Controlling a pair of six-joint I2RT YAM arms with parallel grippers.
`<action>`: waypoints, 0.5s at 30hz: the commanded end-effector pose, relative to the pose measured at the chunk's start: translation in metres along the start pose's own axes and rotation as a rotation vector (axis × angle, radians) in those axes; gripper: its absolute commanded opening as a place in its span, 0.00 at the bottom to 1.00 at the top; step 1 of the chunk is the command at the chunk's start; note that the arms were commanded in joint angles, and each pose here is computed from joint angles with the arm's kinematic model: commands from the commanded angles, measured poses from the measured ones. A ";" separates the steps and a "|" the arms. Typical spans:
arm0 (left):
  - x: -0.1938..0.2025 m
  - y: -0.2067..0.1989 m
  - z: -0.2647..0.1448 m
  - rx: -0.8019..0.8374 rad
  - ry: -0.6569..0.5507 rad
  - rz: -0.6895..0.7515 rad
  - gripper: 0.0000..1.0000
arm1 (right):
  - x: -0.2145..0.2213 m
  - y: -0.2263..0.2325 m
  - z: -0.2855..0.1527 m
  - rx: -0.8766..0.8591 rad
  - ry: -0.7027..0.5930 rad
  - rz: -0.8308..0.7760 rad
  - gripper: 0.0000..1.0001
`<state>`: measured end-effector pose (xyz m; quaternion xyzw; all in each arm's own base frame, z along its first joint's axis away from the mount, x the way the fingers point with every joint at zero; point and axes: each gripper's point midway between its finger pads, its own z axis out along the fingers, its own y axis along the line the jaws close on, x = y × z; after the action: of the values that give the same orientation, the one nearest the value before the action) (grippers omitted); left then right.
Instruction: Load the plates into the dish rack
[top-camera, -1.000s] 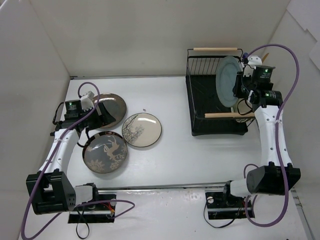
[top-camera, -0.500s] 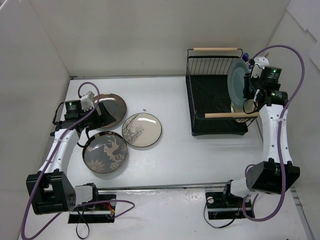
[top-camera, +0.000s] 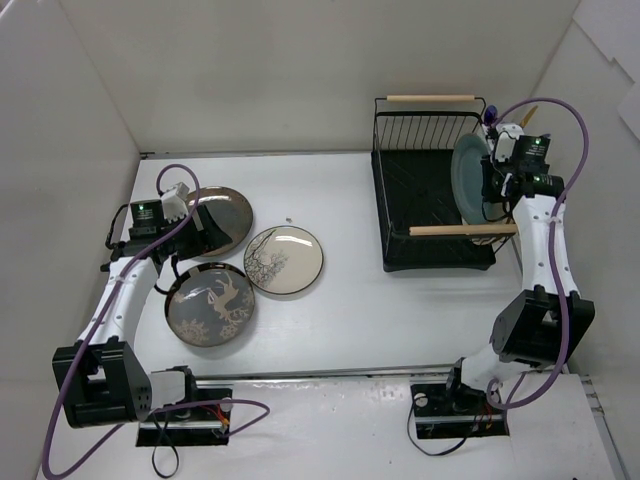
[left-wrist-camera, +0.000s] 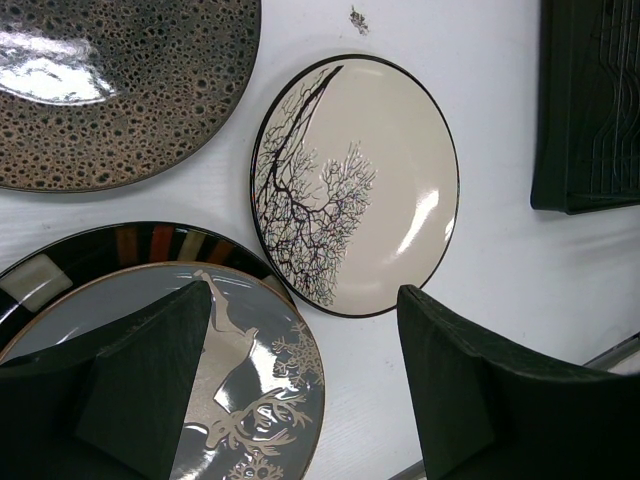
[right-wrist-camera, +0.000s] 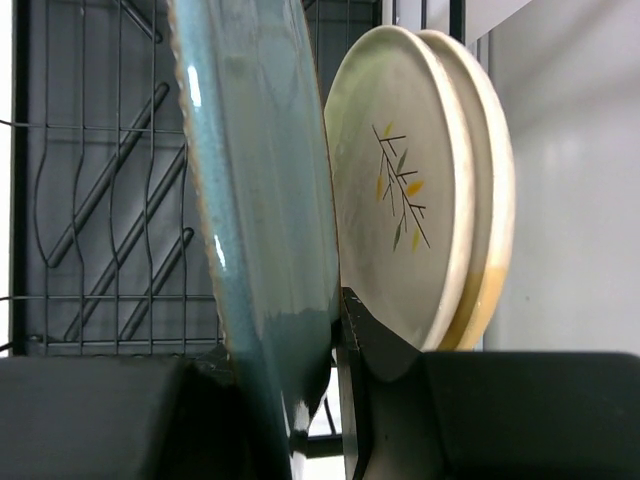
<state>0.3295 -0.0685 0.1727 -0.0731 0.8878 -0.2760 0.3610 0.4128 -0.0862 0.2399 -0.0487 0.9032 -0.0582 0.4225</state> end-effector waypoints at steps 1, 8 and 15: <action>-0.017 -0.008 -0.005 0.030 -0.050 0.046 0.70 | -0.062 -0.023 -0.013 0.078 -0.230 -0.041 0.00; -0.016 -0.007 -0.002 0.029 -0.044 0.043 0.70 | -0.051 -0.026 0.002 0.087 -0.188 -0.063 0.00; -0.014 -0.006 0.000 0.034 -0.034 0.035 0.70 | -0.041 -0.029 0.008 0.100 -0.158 -0.061 0.00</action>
<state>0.3301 -0.0685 0.1696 -0.0737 0.8894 -0.2759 0.3569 0.4181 -0.0955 0.2205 -0.0607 0.9100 -0.0732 0.4035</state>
